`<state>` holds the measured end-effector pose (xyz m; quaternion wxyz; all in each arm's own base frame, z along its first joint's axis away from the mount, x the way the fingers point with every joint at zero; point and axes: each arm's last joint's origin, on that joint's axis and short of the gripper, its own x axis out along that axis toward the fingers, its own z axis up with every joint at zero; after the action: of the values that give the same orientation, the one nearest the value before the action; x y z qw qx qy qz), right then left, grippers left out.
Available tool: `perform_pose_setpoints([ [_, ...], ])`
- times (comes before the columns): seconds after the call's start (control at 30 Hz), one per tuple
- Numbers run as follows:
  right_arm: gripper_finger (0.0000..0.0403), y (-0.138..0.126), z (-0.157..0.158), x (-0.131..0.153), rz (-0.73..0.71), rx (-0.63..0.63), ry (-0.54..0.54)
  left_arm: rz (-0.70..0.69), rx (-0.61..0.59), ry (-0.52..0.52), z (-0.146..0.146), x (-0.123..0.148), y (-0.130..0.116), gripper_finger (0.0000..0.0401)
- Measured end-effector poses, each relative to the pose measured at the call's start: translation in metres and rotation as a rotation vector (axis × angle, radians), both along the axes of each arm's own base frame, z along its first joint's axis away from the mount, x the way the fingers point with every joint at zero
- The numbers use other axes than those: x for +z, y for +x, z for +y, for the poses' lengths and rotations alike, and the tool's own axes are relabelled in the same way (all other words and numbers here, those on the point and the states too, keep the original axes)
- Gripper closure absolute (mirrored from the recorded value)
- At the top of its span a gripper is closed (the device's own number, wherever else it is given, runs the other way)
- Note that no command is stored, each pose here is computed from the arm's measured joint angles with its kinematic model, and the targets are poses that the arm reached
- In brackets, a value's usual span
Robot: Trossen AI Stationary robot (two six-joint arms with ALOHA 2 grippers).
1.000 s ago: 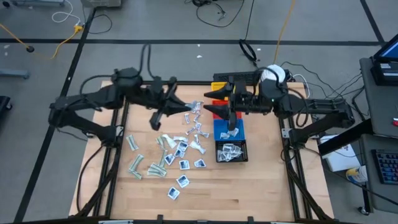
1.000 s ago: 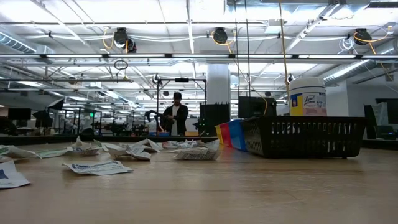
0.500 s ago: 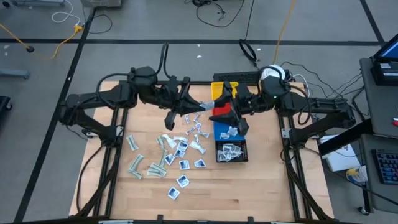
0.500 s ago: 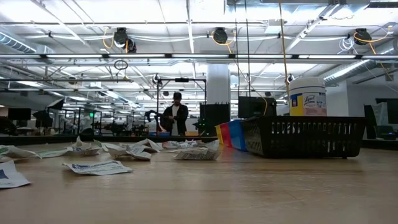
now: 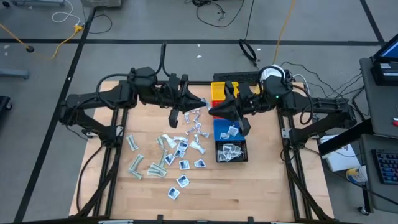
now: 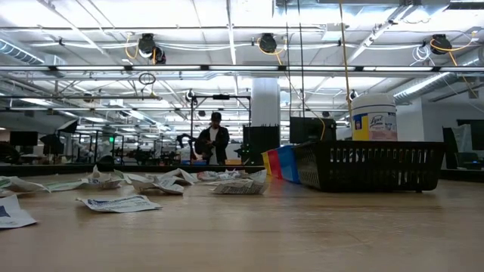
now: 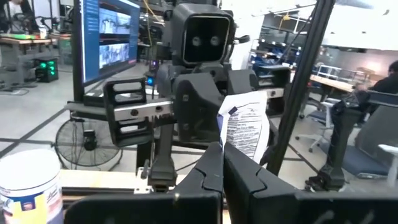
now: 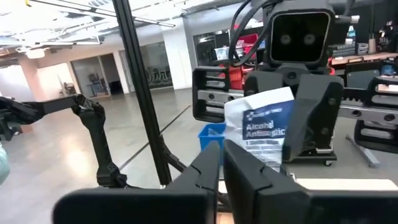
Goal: Pick & Place First Aid Supplies
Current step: Put the blue alcohol pad into the blue bin
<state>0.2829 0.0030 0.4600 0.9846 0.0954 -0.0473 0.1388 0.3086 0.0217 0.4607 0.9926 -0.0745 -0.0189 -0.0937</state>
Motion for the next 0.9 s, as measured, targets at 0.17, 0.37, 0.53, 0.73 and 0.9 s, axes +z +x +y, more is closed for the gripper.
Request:
perform_pose_setpoints([
  [0.17,0.0396,0.001,-0.002,-0.004,0.046,-0.084,0.020,0.001,-0.002,0.006,-0.001,0.000,0.000,0.0401],
  [0.37,0.0346,-0.001,-0.003,-0.007,0.092,-0.125,0.023,0.002,-0.009,0.009,-0.002,0.000,0.000,0.0401],
  [0.53,0.0249,-0.009,-0.003,-0.005,0.104,-0.127,0.030,0.034,-0.013,0.004,-0.002,-0.002,-0.002,0.0401],
  [0.73,0.0154,-0.024,-0.005,0.003,0.099,-0.180,0.053,0.039,-0.031,0.002,-0.008,0.000,-0.006,0.0401],
  [0.9,0.0132,-0.020,-0.005,0.001,0.100,-0.177,0.087,0.027,0.042,0.002,-0.014,0.002,-0.006,0.0401],
])
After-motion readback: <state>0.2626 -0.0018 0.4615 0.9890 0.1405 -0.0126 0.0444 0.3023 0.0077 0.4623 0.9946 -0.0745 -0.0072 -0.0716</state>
